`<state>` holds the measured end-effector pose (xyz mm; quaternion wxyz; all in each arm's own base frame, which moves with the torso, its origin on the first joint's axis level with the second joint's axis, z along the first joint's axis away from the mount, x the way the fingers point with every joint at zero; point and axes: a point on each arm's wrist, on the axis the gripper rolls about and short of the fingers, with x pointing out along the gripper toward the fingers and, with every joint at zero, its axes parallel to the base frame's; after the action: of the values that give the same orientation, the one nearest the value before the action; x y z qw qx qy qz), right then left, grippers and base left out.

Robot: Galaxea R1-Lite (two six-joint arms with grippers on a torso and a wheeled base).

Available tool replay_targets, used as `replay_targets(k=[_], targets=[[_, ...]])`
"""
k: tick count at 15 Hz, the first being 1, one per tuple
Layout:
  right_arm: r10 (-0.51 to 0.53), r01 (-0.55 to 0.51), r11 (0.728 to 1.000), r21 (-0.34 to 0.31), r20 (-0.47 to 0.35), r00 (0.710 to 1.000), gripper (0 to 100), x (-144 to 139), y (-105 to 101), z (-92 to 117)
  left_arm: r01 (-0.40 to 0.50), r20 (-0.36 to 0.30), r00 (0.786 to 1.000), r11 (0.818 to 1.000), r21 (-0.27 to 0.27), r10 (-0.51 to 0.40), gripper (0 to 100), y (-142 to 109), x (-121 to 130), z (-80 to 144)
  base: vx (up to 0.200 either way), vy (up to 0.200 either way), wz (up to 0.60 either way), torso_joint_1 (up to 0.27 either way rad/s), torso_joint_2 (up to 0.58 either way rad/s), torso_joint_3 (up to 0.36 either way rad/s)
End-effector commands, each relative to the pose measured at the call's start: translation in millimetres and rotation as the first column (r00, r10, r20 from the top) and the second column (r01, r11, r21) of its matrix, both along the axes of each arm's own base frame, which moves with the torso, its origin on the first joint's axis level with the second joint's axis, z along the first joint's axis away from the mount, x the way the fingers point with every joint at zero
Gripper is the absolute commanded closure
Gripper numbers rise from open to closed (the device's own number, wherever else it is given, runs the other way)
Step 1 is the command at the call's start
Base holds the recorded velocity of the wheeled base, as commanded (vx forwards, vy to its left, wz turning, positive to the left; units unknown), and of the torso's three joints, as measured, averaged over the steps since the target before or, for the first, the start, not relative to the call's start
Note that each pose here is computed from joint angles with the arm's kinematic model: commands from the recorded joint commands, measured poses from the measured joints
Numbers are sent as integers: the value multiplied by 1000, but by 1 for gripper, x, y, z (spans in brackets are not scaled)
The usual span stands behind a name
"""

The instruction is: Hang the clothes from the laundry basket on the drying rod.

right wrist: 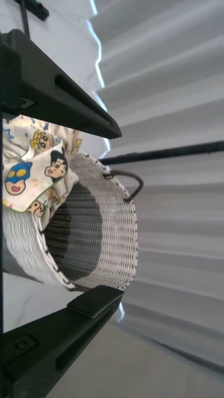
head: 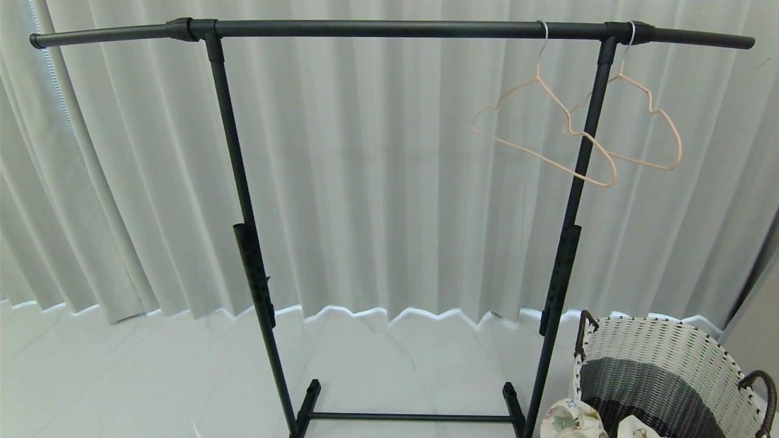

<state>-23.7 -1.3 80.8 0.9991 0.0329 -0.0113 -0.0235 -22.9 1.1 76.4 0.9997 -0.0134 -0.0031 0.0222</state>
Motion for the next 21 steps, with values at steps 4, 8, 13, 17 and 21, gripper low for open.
replay_targets(k=[4,8,13,17,21], targets=[[218,-253,960,-119,-252,943,0,32,4,74,0,1,1000,1000,1,0,0,0,0,0,0,0,0,0,0,0],[17,-392,851,-348,-729,684,0,90,7,46,0,1,1000,1000,1,0,0,0,0,0,0,0,0,0,0,0],[35,-575,761,-299,-867,497,0,121,21,2,0,1,1000,1000,-1,0,0,0,0,0,0,0,0,0,0,0],[20,-701,649,-295,-914,404,0,147,48,-28,0,1,1000,1000,1,0,0,0,0,0,0,0,0,0,0,0],[-52,-669,655,-352,-904,425,0,178,58,-55,0,1,1000,1000,-1,0,0,0,0,0,0,0,0,0,0,0]])
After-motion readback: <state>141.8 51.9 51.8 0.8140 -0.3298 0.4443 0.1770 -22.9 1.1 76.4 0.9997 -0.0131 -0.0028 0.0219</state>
